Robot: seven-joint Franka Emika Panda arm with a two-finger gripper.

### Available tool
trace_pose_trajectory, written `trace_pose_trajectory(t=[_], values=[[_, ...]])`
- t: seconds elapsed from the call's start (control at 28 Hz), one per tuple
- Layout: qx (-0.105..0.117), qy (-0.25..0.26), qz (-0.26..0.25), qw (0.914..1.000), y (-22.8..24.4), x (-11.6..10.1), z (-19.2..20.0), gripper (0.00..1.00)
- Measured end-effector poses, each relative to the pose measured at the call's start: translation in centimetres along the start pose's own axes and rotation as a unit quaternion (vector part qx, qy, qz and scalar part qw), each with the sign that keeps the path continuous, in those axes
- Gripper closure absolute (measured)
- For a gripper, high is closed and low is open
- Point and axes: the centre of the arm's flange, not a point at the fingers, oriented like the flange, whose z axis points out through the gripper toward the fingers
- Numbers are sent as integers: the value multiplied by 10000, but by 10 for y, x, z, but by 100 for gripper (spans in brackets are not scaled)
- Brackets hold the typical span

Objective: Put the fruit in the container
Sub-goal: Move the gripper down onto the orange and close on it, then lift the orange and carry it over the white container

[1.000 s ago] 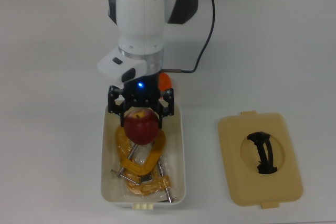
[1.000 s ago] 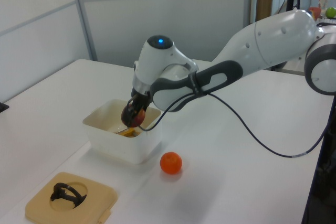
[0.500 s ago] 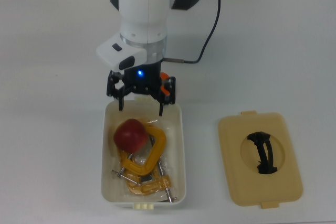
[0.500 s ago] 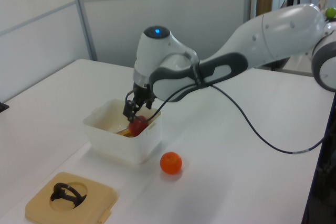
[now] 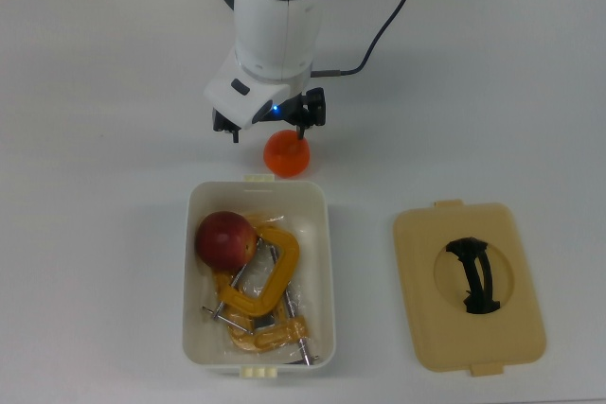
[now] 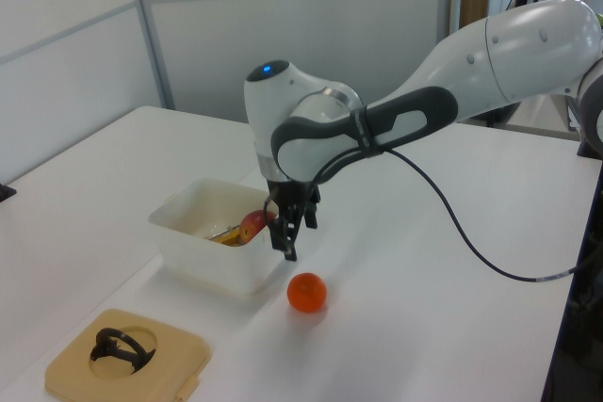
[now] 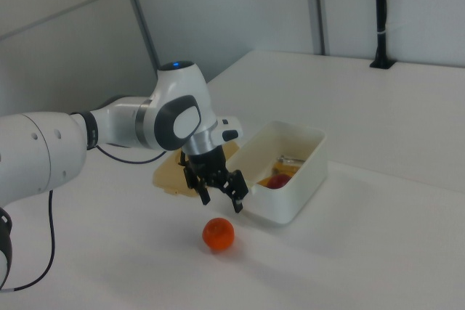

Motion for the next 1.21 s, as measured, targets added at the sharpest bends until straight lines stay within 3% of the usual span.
trace_pose_trajectory(t=[0.43,0.75,0.86,1.0,1.21], values=[[-17,-458,-556,9974,-47,-7,58,0],[-262,-408,-782,9958,-58,-1,93,0],[-274,-402,-775,9958,-57,0,95,2],[-277,-369,-757,9961,-55,1,91,18],[-311,-106,-709,9969,-51,4,60,18]])
